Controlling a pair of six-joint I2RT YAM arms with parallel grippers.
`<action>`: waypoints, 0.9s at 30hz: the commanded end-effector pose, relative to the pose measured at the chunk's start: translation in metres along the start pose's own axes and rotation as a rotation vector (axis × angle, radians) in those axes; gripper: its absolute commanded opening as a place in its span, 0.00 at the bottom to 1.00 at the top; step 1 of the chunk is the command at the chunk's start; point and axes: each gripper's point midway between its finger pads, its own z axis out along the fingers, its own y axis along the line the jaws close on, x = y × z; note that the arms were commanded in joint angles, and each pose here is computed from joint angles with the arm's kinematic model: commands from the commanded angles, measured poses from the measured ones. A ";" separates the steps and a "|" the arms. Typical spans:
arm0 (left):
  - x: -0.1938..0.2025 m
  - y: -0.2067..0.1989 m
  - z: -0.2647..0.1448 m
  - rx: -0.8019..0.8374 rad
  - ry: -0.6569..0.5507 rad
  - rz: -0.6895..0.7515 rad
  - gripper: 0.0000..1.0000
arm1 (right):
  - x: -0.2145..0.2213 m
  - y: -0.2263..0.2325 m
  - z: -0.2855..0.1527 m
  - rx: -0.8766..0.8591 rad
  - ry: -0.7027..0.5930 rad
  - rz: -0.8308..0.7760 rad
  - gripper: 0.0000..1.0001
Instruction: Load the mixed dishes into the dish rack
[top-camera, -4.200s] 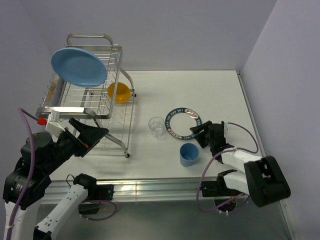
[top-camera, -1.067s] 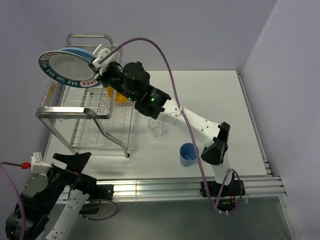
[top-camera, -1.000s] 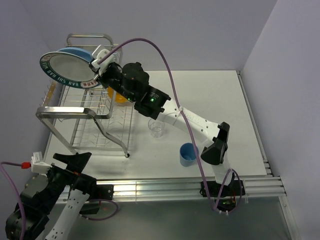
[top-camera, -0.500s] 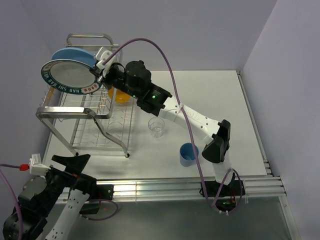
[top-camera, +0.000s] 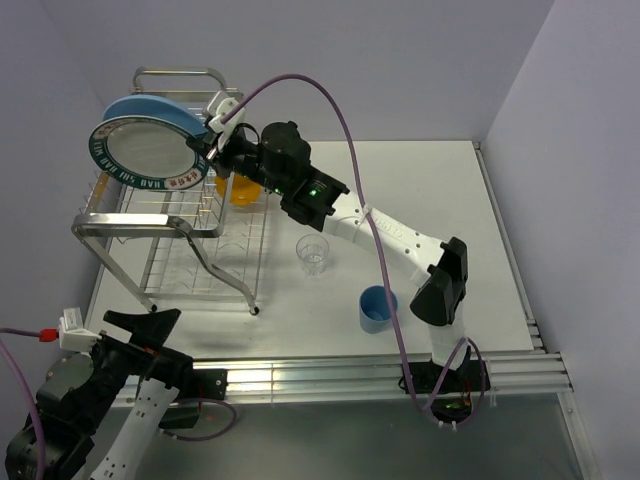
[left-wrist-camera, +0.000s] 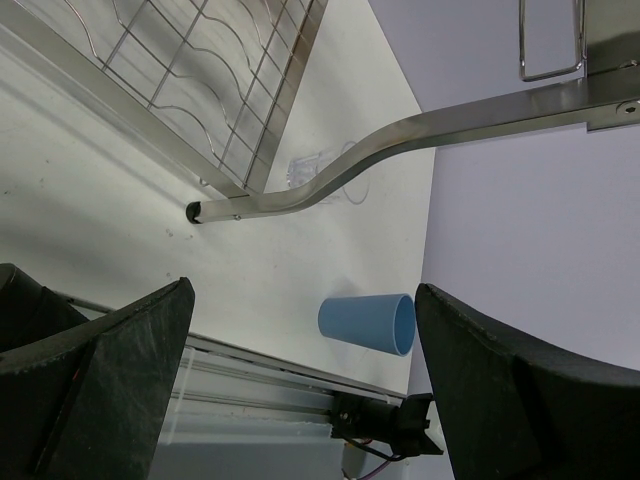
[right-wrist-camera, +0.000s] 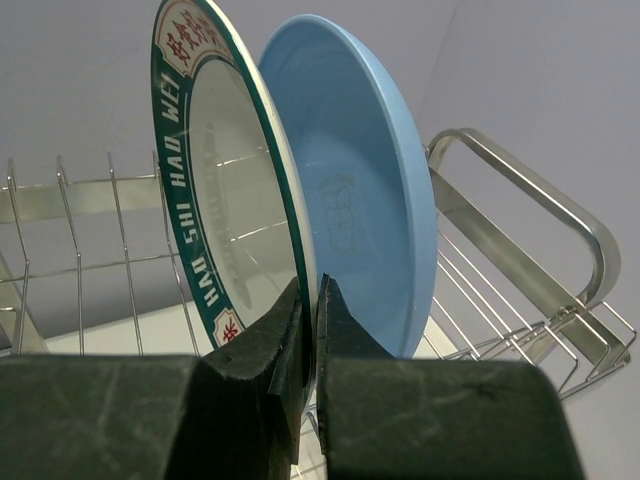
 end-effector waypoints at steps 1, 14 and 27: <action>-0.004 0.002 -0.029 0.163 -0.073 -0.022 0.99 | -0.042 -0.017 -0.016 0.038 -0.076 -0.028 0.00; -0.005 0.005 -0.035 0.153 -0.075 -0.026 0.99 | -0.023 -0.002 -0.019 0.084 -0.012 0.000 0.08; -0.002 0.007 -0.033 0.144 -0.062 -0.020 0.99 | -0.042 -0.006 -0.030 0.100 -0.028 -0.019 0.68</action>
